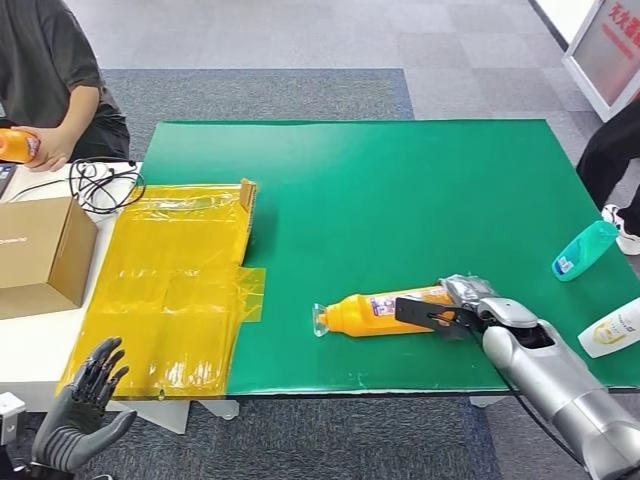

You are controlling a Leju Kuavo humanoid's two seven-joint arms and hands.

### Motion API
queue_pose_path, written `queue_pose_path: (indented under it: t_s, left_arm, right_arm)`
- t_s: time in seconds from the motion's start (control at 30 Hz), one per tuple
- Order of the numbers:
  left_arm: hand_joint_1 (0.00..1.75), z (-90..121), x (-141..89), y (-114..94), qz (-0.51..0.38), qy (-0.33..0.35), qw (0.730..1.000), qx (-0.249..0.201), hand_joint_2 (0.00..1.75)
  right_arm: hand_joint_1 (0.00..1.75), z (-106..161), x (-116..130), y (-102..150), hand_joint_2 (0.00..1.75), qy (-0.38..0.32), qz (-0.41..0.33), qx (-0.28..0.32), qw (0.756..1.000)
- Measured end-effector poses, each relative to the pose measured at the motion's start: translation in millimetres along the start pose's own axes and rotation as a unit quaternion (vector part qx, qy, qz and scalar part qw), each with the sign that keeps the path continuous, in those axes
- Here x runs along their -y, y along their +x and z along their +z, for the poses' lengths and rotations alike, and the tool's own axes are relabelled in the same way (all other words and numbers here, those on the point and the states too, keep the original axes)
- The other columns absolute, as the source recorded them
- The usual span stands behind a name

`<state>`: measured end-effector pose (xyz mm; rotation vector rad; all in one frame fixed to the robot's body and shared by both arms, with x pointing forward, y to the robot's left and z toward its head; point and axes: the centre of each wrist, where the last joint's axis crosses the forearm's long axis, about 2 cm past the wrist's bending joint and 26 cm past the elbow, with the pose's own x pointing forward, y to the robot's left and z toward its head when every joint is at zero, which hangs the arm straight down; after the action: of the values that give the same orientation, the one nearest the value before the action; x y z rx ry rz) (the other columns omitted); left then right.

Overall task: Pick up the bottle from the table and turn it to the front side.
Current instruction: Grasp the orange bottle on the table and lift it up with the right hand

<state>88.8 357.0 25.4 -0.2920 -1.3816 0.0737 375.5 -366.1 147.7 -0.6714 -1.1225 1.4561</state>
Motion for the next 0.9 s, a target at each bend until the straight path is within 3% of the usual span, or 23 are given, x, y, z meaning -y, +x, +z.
queue_pose_path:
  t_s: [0.23,0.43,0.7,0.9]
  left_arm:
    - [0.0,4,7,-1,0.007,-0.003,1.0,-0.011,1.75]
    - [0.0,0,19,2,0.011,0.001,1.0,0.003,1.75]
    - [0.0,-20,32,9,0.012,-0.02,0.999,0.048,1.75]
    - [0.0,-56,41,24,0.006,-0.014,0.996,0.083,1.75]
  right_arm:
    - [1.75,27,-18,12,1.75,-0.066,-0.016,0.022,0.997]
    - [1.75,49,-25,52,1.75,-0.172,-0.11,0.069,0.976]
    - [1.75,55,-17,102,1.75,-0.229,-0.349,0.156,0.895]
    - [1.75,47,-20,133,1.75,-0.222,-0.473,0.211,0.826]
